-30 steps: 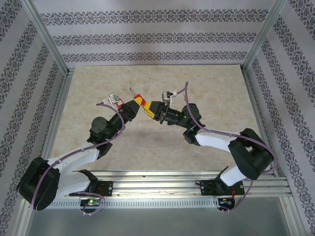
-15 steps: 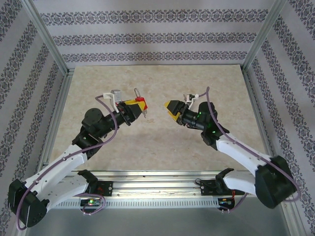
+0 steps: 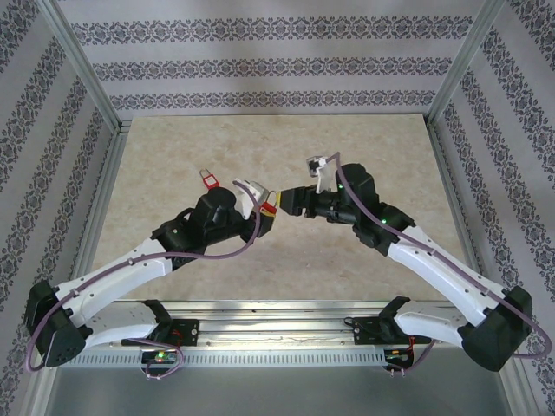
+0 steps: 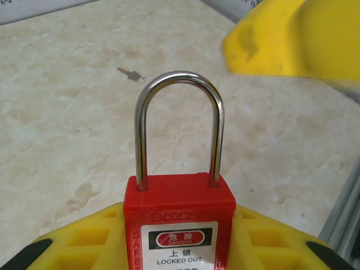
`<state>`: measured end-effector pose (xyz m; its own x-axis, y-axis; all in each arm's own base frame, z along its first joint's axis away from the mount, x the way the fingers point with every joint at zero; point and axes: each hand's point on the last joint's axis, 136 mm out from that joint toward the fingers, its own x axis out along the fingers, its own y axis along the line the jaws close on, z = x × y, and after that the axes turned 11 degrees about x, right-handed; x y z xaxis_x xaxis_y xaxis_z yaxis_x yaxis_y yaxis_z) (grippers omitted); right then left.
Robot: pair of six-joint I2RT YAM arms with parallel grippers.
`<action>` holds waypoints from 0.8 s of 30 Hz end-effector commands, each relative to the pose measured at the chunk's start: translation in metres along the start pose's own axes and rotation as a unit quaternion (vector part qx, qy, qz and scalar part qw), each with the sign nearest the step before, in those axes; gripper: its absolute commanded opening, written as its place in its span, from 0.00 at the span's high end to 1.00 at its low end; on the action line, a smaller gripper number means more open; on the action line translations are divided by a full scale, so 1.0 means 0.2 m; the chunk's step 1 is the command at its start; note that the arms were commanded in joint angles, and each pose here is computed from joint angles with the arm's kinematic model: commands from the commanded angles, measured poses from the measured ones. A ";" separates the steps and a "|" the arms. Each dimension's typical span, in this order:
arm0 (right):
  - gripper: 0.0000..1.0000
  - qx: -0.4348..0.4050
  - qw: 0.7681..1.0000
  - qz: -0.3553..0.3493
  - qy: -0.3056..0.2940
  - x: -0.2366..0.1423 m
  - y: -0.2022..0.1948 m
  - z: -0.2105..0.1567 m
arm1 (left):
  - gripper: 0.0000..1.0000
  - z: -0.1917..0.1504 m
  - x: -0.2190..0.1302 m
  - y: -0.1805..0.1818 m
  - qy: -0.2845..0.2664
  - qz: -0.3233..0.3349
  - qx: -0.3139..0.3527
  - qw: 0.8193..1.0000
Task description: Unlock with the key
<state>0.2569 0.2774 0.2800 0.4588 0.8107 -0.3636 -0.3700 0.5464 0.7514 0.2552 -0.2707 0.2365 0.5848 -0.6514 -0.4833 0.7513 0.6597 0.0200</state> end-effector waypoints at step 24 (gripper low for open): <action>1.00 0.053 0.996 -0.072 -0.027 -0.03 -0.13 0.08 | 1.00 -0.13 0.09 -0.05 0.053 0.039 0.084 0.994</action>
<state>0.2592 0.2788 0.2471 0.4346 0.7607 -0.4821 -0.2895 0.6249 0.7250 0.2510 -0.2879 0.2163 0.5876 -0.5973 -0.5459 0.7712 0.6177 0.1542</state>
